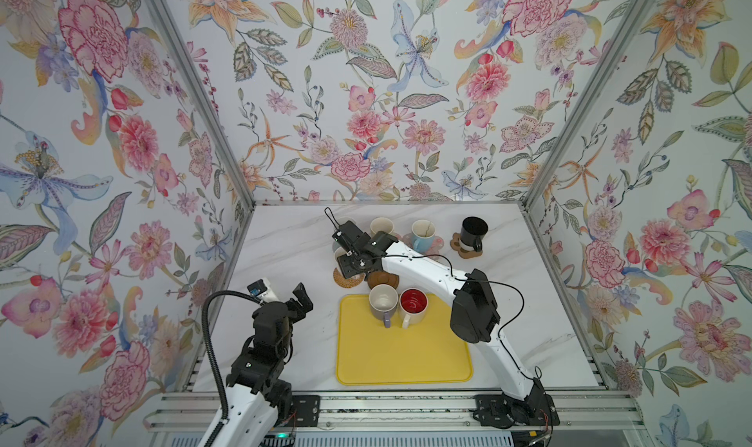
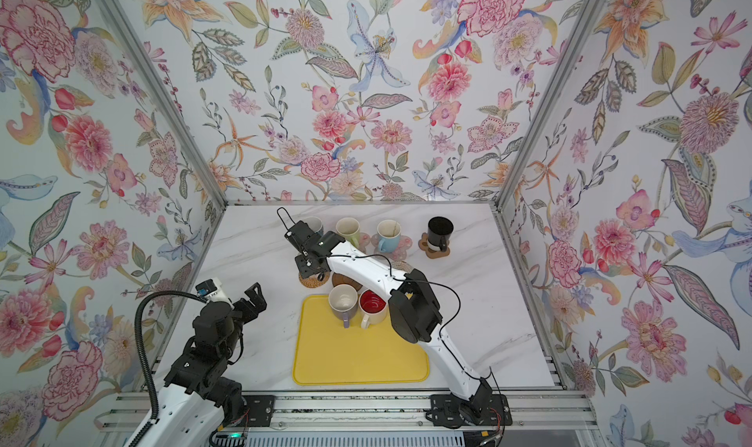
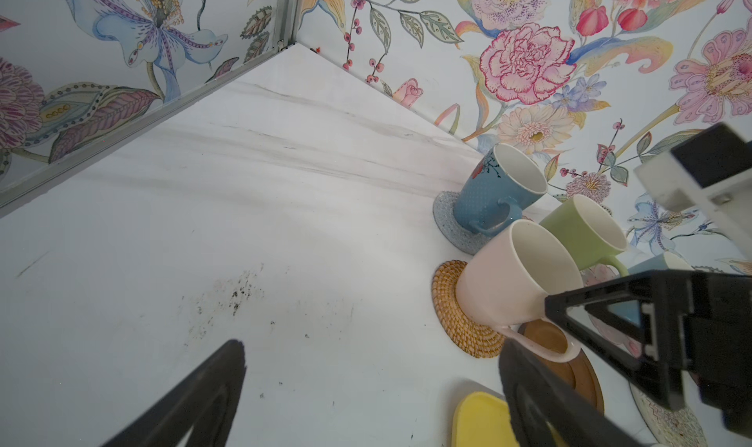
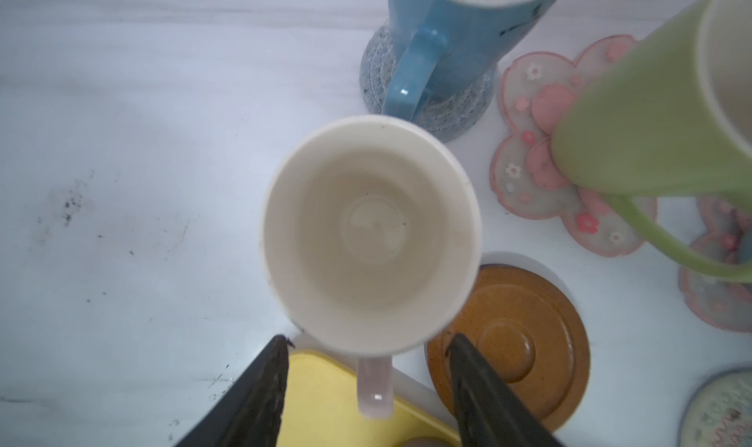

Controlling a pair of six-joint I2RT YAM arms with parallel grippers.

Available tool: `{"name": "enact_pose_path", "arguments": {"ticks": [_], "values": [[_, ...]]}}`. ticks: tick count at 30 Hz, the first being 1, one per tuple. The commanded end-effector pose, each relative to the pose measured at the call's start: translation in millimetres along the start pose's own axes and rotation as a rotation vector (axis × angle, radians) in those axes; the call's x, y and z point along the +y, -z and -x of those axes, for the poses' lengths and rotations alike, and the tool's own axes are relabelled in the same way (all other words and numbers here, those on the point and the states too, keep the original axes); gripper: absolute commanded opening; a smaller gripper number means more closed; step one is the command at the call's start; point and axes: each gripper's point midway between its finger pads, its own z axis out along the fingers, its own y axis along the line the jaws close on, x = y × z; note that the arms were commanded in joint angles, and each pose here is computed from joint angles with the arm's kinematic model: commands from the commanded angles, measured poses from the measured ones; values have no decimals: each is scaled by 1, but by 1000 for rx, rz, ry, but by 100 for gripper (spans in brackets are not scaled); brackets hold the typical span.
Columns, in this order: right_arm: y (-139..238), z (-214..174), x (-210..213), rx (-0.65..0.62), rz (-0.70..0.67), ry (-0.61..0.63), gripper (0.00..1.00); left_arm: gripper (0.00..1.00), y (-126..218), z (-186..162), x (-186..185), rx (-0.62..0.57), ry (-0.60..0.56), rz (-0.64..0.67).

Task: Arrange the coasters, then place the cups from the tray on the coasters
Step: 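Withdraw the right gripper from the pale pink mug toward the robot, then reach the left gripper over the grey-handled white mug on the tray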

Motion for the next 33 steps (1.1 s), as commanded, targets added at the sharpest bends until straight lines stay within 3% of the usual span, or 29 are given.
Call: {"name": "enact_pose_path", "arguments": {"ticks": [1, 11, 20, 26, 33], "values": [[41, 20, -6, -102, -6, -10, 73, 99, 3, 7, 0, -13, 10, 3], [131, 2, -56, -352, -68, -31, 99, 99, 1, 9, -3, -6, 28, 1], [200, -75, -148, -581, -186, -145, 99, 99, -6, 9, -11, 8, 65, -20], [208, -100, -191, -609, -184, -322, 99, 99, -11, 2, -18, 31, 87, -56], [197, -100, -203, -574, -180, -364, 99, 99, -12, -6, -35, 100, 78, -134]]}}
